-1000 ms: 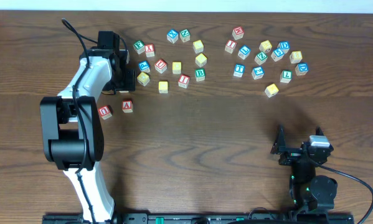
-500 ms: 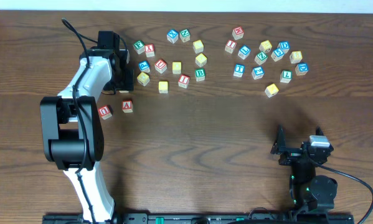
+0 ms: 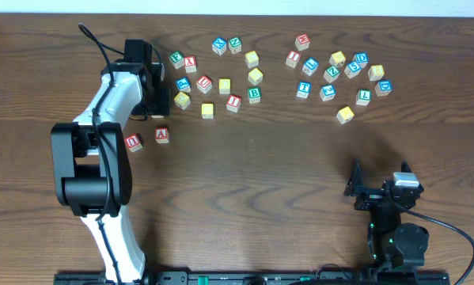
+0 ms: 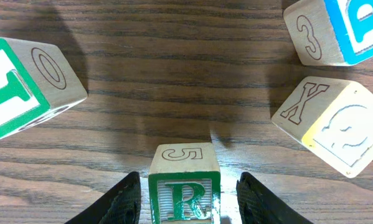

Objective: Spell out ROBOT
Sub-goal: 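Close the left gripper on the green R block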

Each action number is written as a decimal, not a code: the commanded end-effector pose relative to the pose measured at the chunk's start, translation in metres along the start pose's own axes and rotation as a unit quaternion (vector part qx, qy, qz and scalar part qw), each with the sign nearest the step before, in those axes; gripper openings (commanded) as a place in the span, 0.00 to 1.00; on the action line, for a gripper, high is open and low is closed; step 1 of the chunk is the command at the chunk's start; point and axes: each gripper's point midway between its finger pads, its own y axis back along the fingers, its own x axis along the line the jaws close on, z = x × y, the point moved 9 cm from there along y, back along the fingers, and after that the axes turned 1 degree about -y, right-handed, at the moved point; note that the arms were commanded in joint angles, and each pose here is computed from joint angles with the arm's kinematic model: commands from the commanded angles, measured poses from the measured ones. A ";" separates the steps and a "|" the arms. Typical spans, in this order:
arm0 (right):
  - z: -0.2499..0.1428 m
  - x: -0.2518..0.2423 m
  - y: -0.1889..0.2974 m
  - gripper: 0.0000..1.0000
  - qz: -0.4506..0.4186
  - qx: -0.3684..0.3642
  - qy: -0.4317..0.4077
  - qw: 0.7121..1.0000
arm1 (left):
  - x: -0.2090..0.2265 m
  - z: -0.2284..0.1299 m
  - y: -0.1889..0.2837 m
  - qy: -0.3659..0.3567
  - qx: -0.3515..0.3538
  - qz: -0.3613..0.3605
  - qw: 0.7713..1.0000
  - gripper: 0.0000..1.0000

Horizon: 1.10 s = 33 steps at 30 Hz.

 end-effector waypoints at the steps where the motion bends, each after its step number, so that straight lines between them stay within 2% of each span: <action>1: 0.000 -0.001 0.000 0.99 -0.004 -0.001 -0.005 1.000 | 0.002 -0.007 -0.008 0.000 0.015 0.004 1.000 0.49; 23: 0.000 -0.001 0.000 0.99 -0.004 -0.001 -0.005 1.000 | 0.002 -0.007 -0.008 0.000 0.016 0.004 1.000 0.45; 33: 0.000 -0.001 0.000 0.99 -0.004 -0.001 -0.005 1.000 | 0.002 -0.008 -0.008 0.000 0.018 0.004 1.000 0.38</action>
